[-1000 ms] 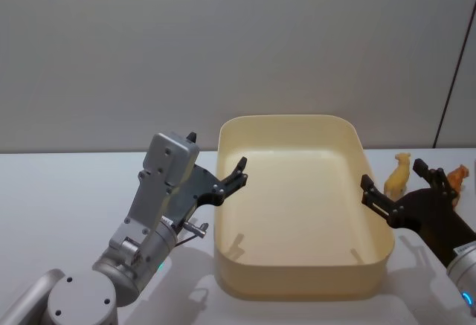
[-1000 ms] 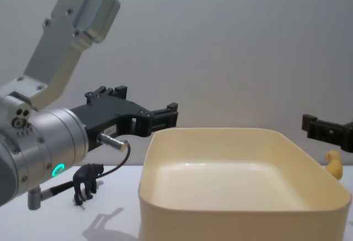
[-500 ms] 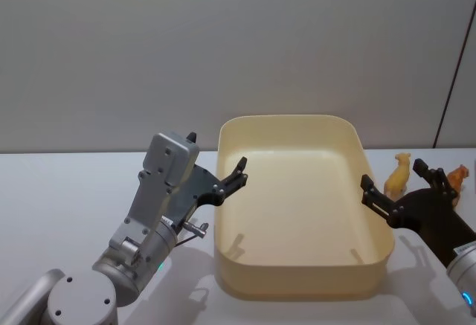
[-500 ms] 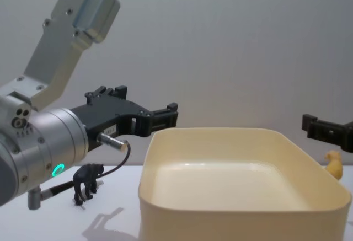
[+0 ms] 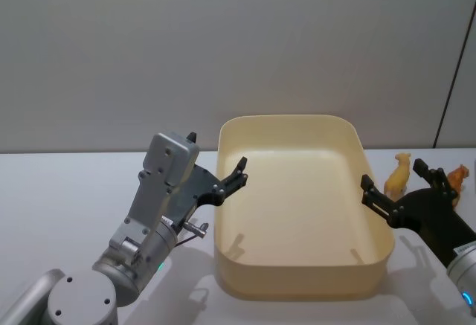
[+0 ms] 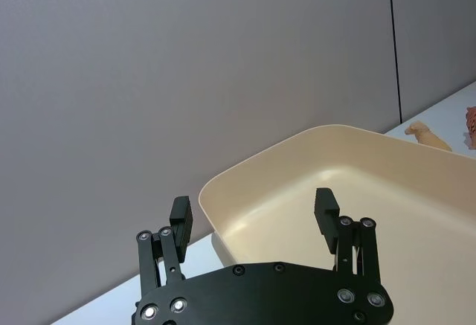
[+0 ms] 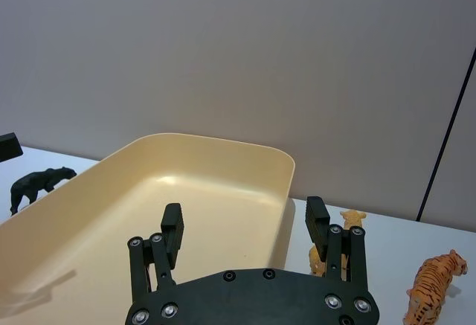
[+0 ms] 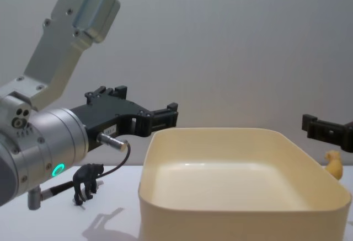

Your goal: Pick up the toy alternately with two hands and place it into the central storage box.

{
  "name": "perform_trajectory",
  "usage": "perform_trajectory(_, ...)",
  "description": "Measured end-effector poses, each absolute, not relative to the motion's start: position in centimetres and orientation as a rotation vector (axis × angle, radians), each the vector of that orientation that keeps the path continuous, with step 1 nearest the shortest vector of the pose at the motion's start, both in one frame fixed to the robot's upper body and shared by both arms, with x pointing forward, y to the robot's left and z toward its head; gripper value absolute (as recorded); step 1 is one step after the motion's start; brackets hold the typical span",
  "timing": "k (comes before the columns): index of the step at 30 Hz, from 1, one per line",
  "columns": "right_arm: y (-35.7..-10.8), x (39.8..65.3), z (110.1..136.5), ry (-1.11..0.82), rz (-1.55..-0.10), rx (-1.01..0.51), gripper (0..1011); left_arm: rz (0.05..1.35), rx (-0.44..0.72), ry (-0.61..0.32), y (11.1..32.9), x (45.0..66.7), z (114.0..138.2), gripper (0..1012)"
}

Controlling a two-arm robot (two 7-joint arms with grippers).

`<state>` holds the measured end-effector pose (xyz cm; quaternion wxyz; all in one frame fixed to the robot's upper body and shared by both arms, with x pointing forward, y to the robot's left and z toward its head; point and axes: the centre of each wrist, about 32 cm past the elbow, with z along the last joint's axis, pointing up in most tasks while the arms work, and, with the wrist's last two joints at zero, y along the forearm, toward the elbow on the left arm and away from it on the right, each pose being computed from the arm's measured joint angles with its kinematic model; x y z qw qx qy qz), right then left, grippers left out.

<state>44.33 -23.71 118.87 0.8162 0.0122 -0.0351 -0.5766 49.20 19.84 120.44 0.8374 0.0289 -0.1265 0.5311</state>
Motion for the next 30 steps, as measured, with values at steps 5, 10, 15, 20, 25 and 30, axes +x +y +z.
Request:
perform_trajectory(5,-23.7,44.3,118.9,-0.075,-1.23,0.026,1001,1.124,0.061,-0.268,19.8,49.2,120.4,1001)
perform_trajectory(10,-23.8,44.3,118.8,-0.074,-1.231,0.024,1001,1.124,0.061,-0.268,19.8,49.2,120.4,1002)
perform_trajectory(15,-24.2,44.0,118.8,-0.073,-1.244,0.02,1001,1.124,0.061,-0.268,19.8,49.2,120.4,1001)
perform_trajectory(20,-24.9,43.5,118.8,-0.071,-1.264,0.012,1001,1.124,0.061,-0.268,19.8,49.2,120.4,1001)
perform_trajectory(25,-25.7,43.0,118.8,-0.067,-1.289,0.002,1001,1.124,0.061,-0.268,19.8,49.2,120.4,1001)
perform_trajectory(30,-26.6,42.8,118.7,-0.054,-1.333,-0.01,1001,1.124,0.061,-0.268,19.8,49.2,120.4,1001)
